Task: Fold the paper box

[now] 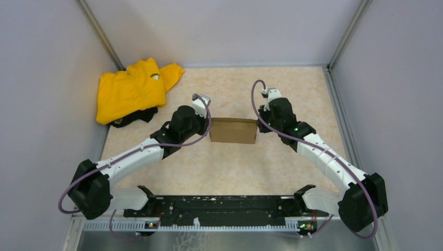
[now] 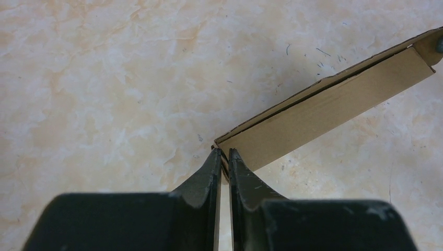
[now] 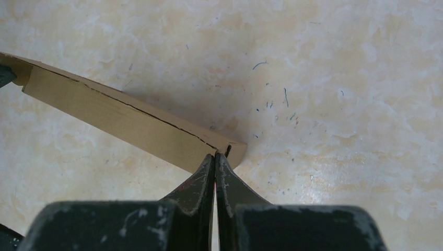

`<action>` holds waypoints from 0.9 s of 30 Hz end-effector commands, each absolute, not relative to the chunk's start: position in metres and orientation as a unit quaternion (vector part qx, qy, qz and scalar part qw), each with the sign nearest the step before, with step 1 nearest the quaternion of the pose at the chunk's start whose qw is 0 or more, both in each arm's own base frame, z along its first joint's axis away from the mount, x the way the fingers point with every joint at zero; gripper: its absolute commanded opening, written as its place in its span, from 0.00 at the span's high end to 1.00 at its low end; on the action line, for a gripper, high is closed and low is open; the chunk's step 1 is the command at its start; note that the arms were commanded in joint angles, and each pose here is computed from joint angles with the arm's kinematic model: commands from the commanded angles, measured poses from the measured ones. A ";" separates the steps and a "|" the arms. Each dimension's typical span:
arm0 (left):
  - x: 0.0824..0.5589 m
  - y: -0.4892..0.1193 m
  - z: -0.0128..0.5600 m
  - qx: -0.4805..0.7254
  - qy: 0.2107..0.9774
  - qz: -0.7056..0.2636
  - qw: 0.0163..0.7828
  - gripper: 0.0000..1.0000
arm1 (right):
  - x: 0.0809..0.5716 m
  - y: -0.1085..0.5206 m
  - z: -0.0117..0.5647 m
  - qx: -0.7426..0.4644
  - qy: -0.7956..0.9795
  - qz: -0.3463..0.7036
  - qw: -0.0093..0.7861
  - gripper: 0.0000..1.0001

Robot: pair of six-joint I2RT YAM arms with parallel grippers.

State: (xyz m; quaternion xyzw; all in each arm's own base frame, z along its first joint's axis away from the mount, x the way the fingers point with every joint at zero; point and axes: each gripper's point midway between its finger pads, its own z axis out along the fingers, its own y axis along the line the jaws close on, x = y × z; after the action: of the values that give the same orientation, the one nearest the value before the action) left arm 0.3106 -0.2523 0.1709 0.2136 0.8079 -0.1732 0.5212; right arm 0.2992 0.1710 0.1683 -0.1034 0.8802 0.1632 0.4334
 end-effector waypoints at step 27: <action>0.303 -0.251 0.159 0.241 0.814 -0.158 0.504 0.85 | 0.296 0.183 0.171 -0.122 0.870 0.183 0.441 1.00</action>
State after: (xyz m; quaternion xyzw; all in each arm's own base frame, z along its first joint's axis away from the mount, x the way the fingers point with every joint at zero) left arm 0.3092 -0.2474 0.1673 0.2330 0.8110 -0.1504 0.5152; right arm 0.2984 0.1728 0.1673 -0.1063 0.8795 0.1678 0.4325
